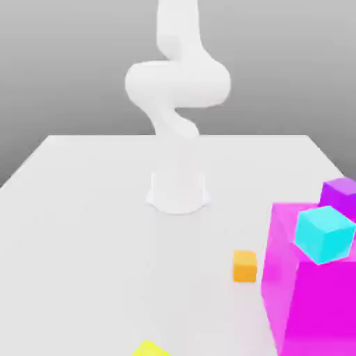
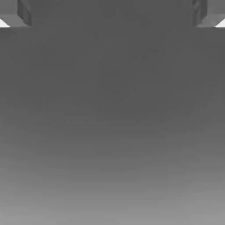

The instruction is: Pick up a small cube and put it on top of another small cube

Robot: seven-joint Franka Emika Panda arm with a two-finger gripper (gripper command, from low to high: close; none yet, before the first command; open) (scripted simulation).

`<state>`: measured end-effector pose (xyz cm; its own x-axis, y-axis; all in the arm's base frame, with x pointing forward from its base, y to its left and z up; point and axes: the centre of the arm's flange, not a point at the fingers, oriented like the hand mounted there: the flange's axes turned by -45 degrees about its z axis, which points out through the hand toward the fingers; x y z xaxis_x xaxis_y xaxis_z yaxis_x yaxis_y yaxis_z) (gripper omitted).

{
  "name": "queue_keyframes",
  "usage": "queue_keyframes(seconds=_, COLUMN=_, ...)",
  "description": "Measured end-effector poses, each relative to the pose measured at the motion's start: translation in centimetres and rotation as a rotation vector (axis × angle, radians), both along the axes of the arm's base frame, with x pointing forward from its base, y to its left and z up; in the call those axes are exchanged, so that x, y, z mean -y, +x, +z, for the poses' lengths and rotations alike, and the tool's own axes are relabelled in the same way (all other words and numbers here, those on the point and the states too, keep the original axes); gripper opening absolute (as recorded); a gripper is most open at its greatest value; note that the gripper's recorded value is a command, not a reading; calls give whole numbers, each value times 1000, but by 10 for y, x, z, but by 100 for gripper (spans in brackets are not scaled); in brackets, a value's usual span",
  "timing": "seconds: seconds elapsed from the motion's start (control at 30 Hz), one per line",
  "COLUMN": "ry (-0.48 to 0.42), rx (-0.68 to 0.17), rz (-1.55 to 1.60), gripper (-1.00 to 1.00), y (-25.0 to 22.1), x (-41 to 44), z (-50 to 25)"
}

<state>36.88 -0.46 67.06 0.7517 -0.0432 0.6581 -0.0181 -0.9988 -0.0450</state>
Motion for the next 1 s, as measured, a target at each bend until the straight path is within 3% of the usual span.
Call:
queue_keyframes(seconds=0.33, ry=33, rx=-403, rz=-14, gripper=0, y=45, x=-12, z=-207)
queue_keyframes(seconds=0.67, ry=-109, rx=-768, rz=16, gripper=0, y=-17, x=-59, z=-399)
queue_keyframes(seconds=0.77, ry=-133, rx=-812, rz=18, gripper=0, y=-44, x=-83, z=-437)
queue_keyframes(seconds=1.0, ry=-76, rx=-763, rz=-5, gripper=0, y=-60, x=-130, z=-465)
